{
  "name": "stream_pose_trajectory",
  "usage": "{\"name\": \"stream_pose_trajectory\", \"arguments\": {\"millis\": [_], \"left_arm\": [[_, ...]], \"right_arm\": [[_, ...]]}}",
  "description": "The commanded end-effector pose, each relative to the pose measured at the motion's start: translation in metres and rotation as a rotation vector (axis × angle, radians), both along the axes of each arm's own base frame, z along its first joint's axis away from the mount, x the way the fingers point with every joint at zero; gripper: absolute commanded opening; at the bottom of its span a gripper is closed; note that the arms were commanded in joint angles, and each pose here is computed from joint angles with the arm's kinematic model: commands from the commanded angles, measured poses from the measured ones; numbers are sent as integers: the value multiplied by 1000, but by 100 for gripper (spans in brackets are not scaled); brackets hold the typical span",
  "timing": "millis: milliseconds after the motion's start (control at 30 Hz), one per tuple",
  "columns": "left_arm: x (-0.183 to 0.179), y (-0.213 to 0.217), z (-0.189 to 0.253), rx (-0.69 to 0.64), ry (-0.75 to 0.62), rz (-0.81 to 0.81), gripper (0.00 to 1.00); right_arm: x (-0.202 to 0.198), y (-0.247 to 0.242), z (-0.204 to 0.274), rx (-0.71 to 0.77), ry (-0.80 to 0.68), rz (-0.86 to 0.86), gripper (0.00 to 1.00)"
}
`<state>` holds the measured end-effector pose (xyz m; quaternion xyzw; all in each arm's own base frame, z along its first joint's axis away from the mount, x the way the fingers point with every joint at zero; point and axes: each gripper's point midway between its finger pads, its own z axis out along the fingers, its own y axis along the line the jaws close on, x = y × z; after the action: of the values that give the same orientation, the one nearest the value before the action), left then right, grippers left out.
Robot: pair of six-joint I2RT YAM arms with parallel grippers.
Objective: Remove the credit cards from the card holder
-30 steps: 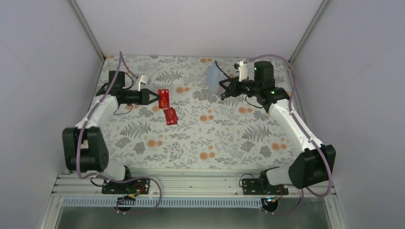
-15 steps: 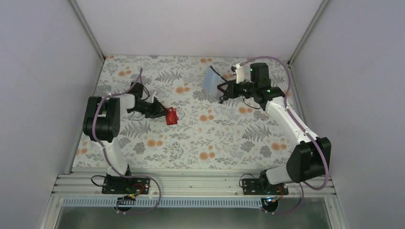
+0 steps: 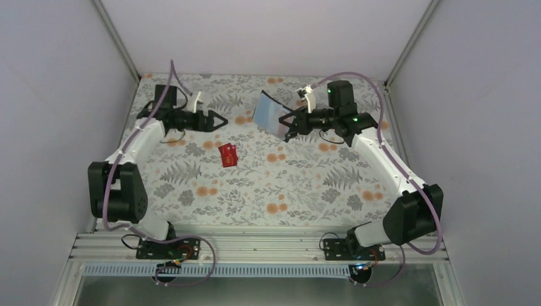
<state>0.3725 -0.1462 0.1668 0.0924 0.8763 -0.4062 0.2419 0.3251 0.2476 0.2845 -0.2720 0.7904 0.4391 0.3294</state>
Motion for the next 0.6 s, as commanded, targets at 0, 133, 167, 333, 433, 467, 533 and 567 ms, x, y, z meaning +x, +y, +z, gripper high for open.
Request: {"name": "stream_pose_trajectory", "arguments": {"millis": [0, 133, 167, 333, 433, 467, 533, 567], "left_arm": [[-30, -28, 94, -42, -374, -344, 100], [-67, -53, 126, 0, -579, -538, 100], [-75, -56, 134, -33, -610, -561, 100], [-96, -68, 160, -132, -680, -658, 100], [-101, -71, 164, -131, -703, -687, 100], [-106, -72, 165, -146, -718, -710, 100], [-124, -76, 170, -201, -742, -765, 100], [-134, -79, 175, -238, -757, -795, 100]], "right_arm": [[-31, 19, 40, 35, -133, 144, 4], [-50, 35, 50, 27, -188, 227, 4], [-58, 40, 53, 29, -201, 258, 4], [-102, 61, 65, 68, -267, 419, 4], [-118, 63, 72, 96, -308, 478, 4], [-119, 62, 73, 97, -322, 478, 4], [-115, 61, 75, 86, -343, 453, 4], [-112, 61, 74, 77, -347, 438, 4]]}}
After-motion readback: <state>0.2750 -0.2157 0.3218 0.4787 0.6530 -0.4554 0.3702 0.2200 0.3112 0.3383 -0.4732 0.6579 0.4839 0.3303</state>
